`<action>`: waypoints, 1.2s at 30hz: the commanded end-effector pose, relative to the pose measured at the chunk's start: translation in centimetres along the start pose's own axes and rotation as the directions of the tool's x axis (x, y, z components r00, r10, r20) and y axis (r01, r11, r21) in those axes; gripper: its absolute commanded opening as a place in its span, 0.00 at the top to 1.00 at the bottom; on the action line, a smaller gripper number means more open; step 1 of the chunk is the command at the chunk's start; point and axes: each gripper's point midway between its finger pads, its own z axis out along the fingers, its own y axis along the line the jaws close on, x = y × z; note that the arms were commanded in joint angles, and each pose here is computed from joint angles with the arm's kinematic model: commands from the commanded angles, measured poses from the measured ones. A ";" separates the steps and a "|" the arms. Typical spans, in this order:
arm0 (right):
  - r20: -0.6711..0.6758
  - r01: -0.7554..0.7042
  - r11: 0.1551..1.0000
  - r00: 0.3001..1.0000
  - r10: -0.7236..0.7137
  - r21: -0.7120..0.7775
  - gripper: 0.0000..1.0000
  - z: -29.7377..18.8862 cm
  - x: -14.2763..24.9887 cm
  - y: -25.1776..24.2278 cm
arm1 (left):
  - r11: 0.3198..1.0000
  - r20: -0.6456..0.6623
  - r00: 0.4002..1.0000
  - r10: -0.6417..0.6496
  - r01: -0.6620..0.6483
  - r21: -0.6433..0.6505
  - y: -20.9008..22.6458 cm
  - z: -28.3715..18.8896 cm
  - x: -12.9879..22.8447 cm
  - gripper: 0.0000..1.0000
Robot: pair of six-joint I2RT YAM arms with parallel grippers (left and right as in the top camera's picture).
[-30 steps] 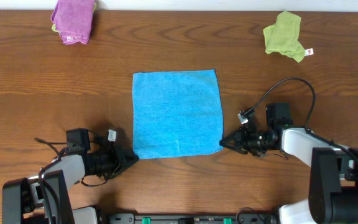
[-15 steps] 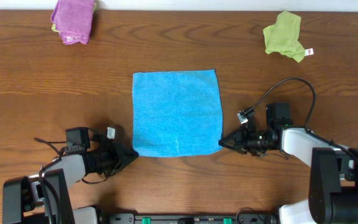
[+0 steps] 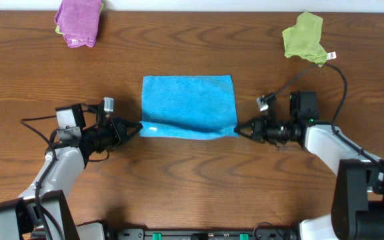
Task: Fold the cloth
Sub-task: 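Grasp the near corners with both grippers and lift, then carry the near edge forward over the far edge and release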
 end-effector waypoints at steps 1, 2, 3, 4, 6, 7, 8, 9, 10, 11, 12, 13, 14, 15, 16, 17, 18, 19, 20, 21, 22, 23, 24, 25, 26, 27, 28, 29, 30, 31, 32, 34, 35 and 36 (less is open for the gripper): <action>0.052 0.027 0.999 0.998 -0.028 0.030 0.99 -0.5 -2.4 1.0 | 0.999 0.020 1.000 0.019 -0.018 -0.043 -0.3 0.8 -1.2 0.95; 0.058 0.032 0.999 0.998 -0.034 0.034 0.99 -0.5 -2.8 1.0 | 0.999 0.015 1.000 0.028 -0.027 -0.047 -0.4 1.2 -1.4 0.94; 0.062 0.039 0.999 0.997 -0.041 0.033 0.99 -0.4 -3.2 1.1 | 0.998 0.009 0.999 0.035 -0.035 -0.049 -0.4 1.6 -1.5 0.94; 0.064 0.040 0.999 0.997 -0.043 0.035 0.99 -0.3 -3.7 1.0 | 0.998 0.001 0.999 0.042 -0.042 -0.053 -0.5 2.1 -1.8 0.94; 0.066 0.037 0.998 0.997 -0.040 0.044 0.99 0.0 -4.5 0.5 | 0.997 -0.009 0.999 0.047 -0.047 -0.066 -0.4 3.0 -2.7 0.94; 0.066 0.031 0.999 0.997 -0.034 0.043 0.99 0.3 -5.0 0.3 | 0.997 -0.010 0.999 0.046 -0.047 -0.069 -0.3 3.4 -3.4 0.94; 0.068 0.029 0.999 0.997 -0.031 0.042 0.99 0.5 -5.4 0.1 | 0.996 -0.010 0.999 0.044 -0.045 -0.074 -0.2 3.6 -4.0 0.94; 0.072 0.026 0.999 0.997 -0.029 0.041 0.99 0.7 -6.1 -0.1 | 0.996 -0.011 0.999 0.042 -0.043 -0.075 0.0 4.1 -4.8 0.94; 0.077 0.023 0.999 0.997 -0.026 0.038 0.99 0.9 -6.7 -0.2 | 0.996 -0.012 0.999 0.041 -0.042 -0.075 0.1 4.4 -5.5 0.94; 0.081 0.026 0.999 0.996 -0.028 0.037 0.99 1.2 -7.5 -0.4 | 0.996 -0.013 0.999 0.043 -0.044 -0.075 0.2 4.9 -6.3 0.95; 0.082 0.027 0.999 0.996 -0.030 0.037 0.99 1.3 -8.0 -0.5 | 0.996 -0.011 0.999 0.045 -0.046 -0.076 0.2 5.2 -6.9 0.94; 0.083 0.028 0.999 0.996 -0.031 0.037 0.99 1.5 -8.6 -0.6 | 0.996 -0.009 0.999 0.047 -0.047 -0.077 0.3 5.4 -7.5 0.94; 0.084 0.025 0.999 0.996 -0.028 0.036 0.99 1.7 -9.1 -0.8 | 0.996 -0.007 0.999 0.050 -0.050 -0.077 0.3 5.7 -8.2 0.94; 0.087 0.019 0.999 0.996 -0.022 0.034 0.99 1.9 -9.8 -0.9 | 0.995 -0.002 0.999 0.053 -0.053 -0.080 0.4 6.0 -8.8 0.94; 0.090 0.018 0.999 0.996 -0.021 0.033 0.99 2.2 -10.6 -1.0 | 0.995 0.000 0.998 0.056 -0.056 -0.080 0.4 6.2 -9.4 0.94; 0.093 0.020 0.999 0.995 -0.023 0.032 0.99 2.3 -11.3 -1.1 | 0.995 0.001 0.998 0.056 -0.056 -0.080 0.5 6.5 -9.9 0.95; 0.097 0.023 0.999 0.995 -0.026 0.031 0.99 2.5 -11.9 -1.2 | 0.995 0.001 0.998 0.057 -0.056 -0.080 0.6 6.8 -10.5 0.94; 0.101 0.023 0.999 0.995 -0.026 0.030 0.99 2.7 -12.7 -1.2 | 0.995 0.002 0.998 0.057 -0.057 -0.081 0.8 7.1 -11.0 0.94; 0.106 0.028 0.999 0.994 -0.031 0.028 0.99 2.8 -13.4 -1.3 | 0.995 0.004 0.998 0.059 -0.058 -0.081 0.9 7.4 -11.6 0.94; 0.112 0.029 0.999 0.993 -0.032 0.026 0.99 3.0 -14.2 -1.2 | 0.995 0.006 0.998 0.062 -0.061 -0.080 0.9 7.7 -12.1 0.94; 0.119 0.031 0.999 0.992 -0.034 0.023 0.99 3.1 -15.0 -1.2 | 0.995 0.010 0.998 0.064 -0.063 -0.078 0.9 7.9 -12.7 0.95; 0.126 0.038 0.999 0.991 -0.040 0.021 0.99 3.1 -15.7 -1.0 | 0.995 0.012 0.998 0.067 -0.066 -0.076 0.9 8.1 -13.1 0.95; 0.130 0.037 0.999 0.991 -0.039 0.019 0.99 3.2 -16.2 -1.0 | 0.995 0.013 0.998 0.068 -0.067 -0.076 0.8 8.2 -13.5 0.94; 0.134 0.035 0.999 0.990 -0.037 0.016 0.99 3.3 -16.8 -1.0 | 0.995 0.013 0.998 0.068 -0.067 -0.076 0.8 8.4 -13.9 0.94; 0.137 0.033 0.999 0.990 -0.035 0.014 0.99 3.3 -17.2 -0.9 | 0.995 0.011 0.998 0.066 -0.065 -0.076 0.8 8.5 -14.2 0.94; 0.139 0.034 0.999 0.990 -0.035 0.014 0.99 3.4 -17.5 -0.9 | 0.995 0.008 0.998 0.065 -0.064 -0.075 0.7 8.6 -14.4 0.94; 0.139 0.036 0.999 0.990 -0.037 0.013 0.99 3.5 -17.6 -0.9 | 0.995 0.005 0.998 0.061 -0.060 -0.076 0.8 8.7 -14.5 0.94; 0.134 0.033 0.999 0.990 -0.034 0.013 0.99 3.6 -17.4 -0.9 | 0.995 0.000 0.998 0.058 -0.058 -0.078 0.7 8.7 -14.5 0.94; 0.126 0.026 1.000 0.992 -0.028 0.014 0.99 3.7 -17.2 -0.9 | 0.995 -0.007 0.998 0.058 -0.058 -0.082 0.8 8.6 -14.3 0.94; 0.114 0.018 1.000 0.993 -0.019 0.010 0.99 3.8 -16.9 -0.8 | 0.995 -0.015 0.998 0.055 -0.056 -0.079 0.8 8.6 -14.1 0.94; 0.100 0.006 1.000 0.995 -0.007 0.006 0.99 3.9 -16.5 -0.8 | 0.996 -0.027 0.999 0.047 -0.048 -0.071 0.7 8.6 -13.8 0.94; 0.054 -0.016 1.000 0.998 0.016 0.009 0.99 4.3 -15.2 -0.9 | 0.998 -0.061 0.998 0.030 -0.033 -0.053 0.5 8.6 -13.0 0.94; 0.029 -0.029 0.999 0.999 0.029 0.013 0.99 4.5 -14.5 -0.9 | 0.998 -0.077 0.997 0.020 -0.025 -0.059 0.7 8.5 -12.5 0.94; 0.003 -0.031 0.999 1.000 0.031 0.021 0.99 4.6 -13.7 -1.1 | 0.998 -0.097 0.995 0.011 -0.018 -0.066 0.9 8.4 -11.9 0.94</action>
